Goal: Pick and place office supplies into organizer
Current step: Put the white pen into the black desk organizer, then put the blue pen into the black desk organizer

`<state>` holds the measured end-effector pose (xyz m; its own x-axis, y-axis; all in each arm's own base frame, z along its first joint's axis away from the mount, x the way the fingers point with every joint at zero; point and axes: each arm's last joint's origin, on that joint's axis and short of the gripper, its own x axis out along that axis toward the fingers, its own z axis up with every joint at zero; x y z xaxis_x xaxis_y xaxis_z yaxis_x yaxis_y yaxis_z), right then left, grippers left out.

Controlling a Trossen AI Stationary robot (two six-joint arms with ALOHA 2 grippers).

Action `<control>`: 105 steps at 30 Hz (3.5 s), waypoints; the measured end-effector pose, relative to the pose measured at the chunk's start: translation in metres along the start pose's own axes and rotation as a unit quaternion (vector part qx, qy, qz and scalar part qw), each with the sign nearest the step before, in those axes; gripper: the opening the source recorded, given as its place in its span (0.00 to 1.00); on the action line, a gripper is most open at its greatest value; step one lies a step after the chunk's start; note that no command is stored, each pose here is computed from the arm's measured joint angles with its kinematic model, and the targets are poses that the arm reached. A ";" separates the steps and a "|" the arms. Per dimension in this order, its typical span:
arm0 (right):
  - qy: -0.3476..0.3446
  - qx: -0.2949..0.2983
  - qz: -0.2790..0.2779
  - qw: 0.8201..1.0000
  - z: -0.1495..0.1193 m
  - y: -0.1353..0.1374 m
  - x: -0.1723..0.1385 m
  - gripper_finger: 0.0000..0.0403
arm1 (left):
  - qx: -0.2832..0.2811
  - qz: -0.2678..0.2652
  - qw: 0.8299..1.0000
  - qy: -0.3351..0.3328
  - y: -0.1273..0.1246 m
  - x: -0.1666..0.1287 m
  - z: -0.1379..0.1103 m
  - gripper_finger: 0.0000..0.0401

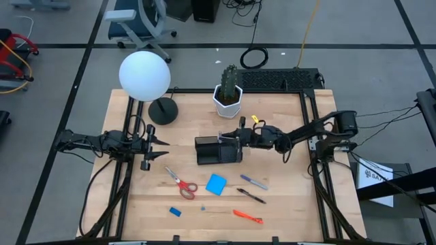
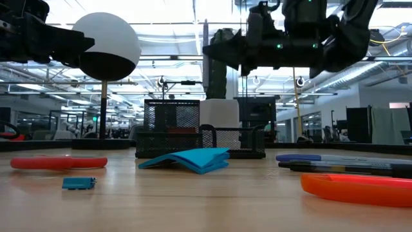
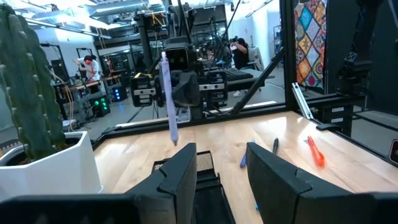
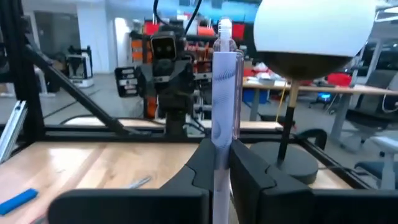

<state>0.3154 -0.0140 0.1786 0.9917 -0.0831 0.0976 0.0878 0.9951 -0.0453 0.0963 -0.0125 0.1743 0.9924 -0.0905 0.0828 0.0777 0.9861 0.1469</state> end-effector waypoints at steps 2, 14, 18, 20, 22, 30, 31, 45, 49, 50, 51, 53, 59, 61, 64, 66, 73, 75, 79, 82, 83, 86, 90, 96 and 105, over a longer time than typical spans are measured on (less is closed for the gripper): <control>-0.012 0.000 0.013 1.000 -0.003 -0.002 0.002 0.05 | 0.000 0.000 1.000 0.000 0.000 0.000 0.000 0.36; -0.030 0.001 0.035 0.999 -0.012 -0.006 0.032 0.05 | 0.000 0.000 1.000 0.000 0.000 0.000 0.000 0.36; -0.028 0.005 0.031 0.999 -0.016 -0.007 0.038 0.05 | 0.000 0.000 1.000 0.000 0.000 0.000 0.000 0.36; -0.027 0.005 0.030 0.999 -0.017 -0.008 0.038 0.05 | 0.000 0.000 1.000 0.000 0.000 0.000 0.000 0.36; -0.027 0.005 0.030 0.999 -0.017 -0.008 0.038 0.05 | 0.000 0.000 1.000 0.000 0.000 0.000 0.000 0.36; -0.017 0.004 0.029 0.999 -0.019 -0.008 0.038 0.05 | 0.000 0.000 1.000 0.000 0.000 0.000 0.000 0.36; -0.015 0.004 0.029 0.999 -0.019 -0.009 0.038 0.05 | 0.000 0.000 1.000 0.000 0.000 0.000 0.000 0.36; -0.009 -0.001 0.020 1.000 -0.020 -0.013 0.038 0.11 | 0.000 0.000 1.000 0.000 0.000 0.000 0.000 0.36; -0.009 -0.001 0.020 1.000 -0.020 -0.013 0.038 0.13 | 0.000 0.000 1.000 0.000 0.000 0.000 0.000 0.36; -0.009 -0.001 0.020 1.000 -0.020 -0.013 0.038 0.13 | 0.000 0.000 1.000 0.000 0.000 0.000 0.000 0.36; -0.009 -0.001 0.021 1.000 -0.020 -0.013 0.038 0.14 | 0.000 0.000 1.000 0.000 0.000 0.000 0.000 0.36; -0.009 -0.001 0.021 1.000 -0.020 -0.013 0.038 0.13 | 0.000 0.000 1.000 0.000 0.000 0.000 0.000 0.36; -0.009 -0.001 0.021 1.000 -0.020 -0.013 0.038 0.13 | 0.000 0.000 1.000 0.000 0.000 0.000 0.000 0.36; -0.009 -0.001 0.021 1.000 -0.020 -0.013 0.038 0.14 | 0.000 0.000 1.000 0.000 0.000 0.000 0.000 0.36; -0.009 -0.001 0.021 1.000 -0.020 -0.013 0.038 0.15 | 0.000 0.000 1.000 0.000 0.000 0.000 0.000 0.36; -0.009 -0.001 0.021 1.000 -0.020 -0.013 0.038 0.15 | 0.000 0.000 1.000 0.000 0.000 0.000 0.000 0.36; -0.008 -0.001 0.021 1.000 -0.021 -0.013 0.038 0.19 | 0.000 0.000 1.000 0.000 0.000 0.000 0.000 0.36; -0.008 -0.001 0.020 1.000 -0.020 -0.013 0.038 0.20 | 0.000 0.000 1.000 0.000 0.000 0.000 0.000 0.36; -0.008 -0.001 0.020 1.000 -0.020 -0.013 0.038 0.23 | 0.000 0.000 1.000 0.000 0.000 0.000 0.000 0.36; -0.008 0.003 0.021 1.000 -0.020 -0.013 0.038 0.24 | 0.000 0.000 1.000 0.000 0.000 0.000 0.000 0.36; -0.008 0.003 0.021 1.000 -0.020 -0.013 0.038 0.24 | 0.000 0.000 1.000 0.000 0.000 0.000 0.000 0.36; -0.008 0.003 0.021 1.000 -0.020 -0.013 0.038 0.25 | 0.000 0.000 1.000 0.000 0.000 0.000 0.000 0.36; -0.008 0.003 0.021 1.000 -0.020 -0.013 0.038 0.24 | 0.000 0.000 1.000 0.000 0.000 0.000 0.000 0.36; 0.000 0.015 0.026 1.000 -0.009 -0.010 0.037 0.23 | 0.000 0.000 1.000 0.000 0.000 0.000 0.000 0.36; 0.103 0.006 0.014 0.995 0.017 -0.005 0.023 0.23 | 0.000 0.000 1.000 0.000 0.000 0.000 0.000 0.36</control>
<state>0.3363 -0.0199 0.1982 0.9920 -0.0636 -0.1086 0.0603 0.9976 -0.0330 0.0963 -0.0125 0.1743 0.9924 -0.0902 0.0833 0.0773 0.9861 0.1468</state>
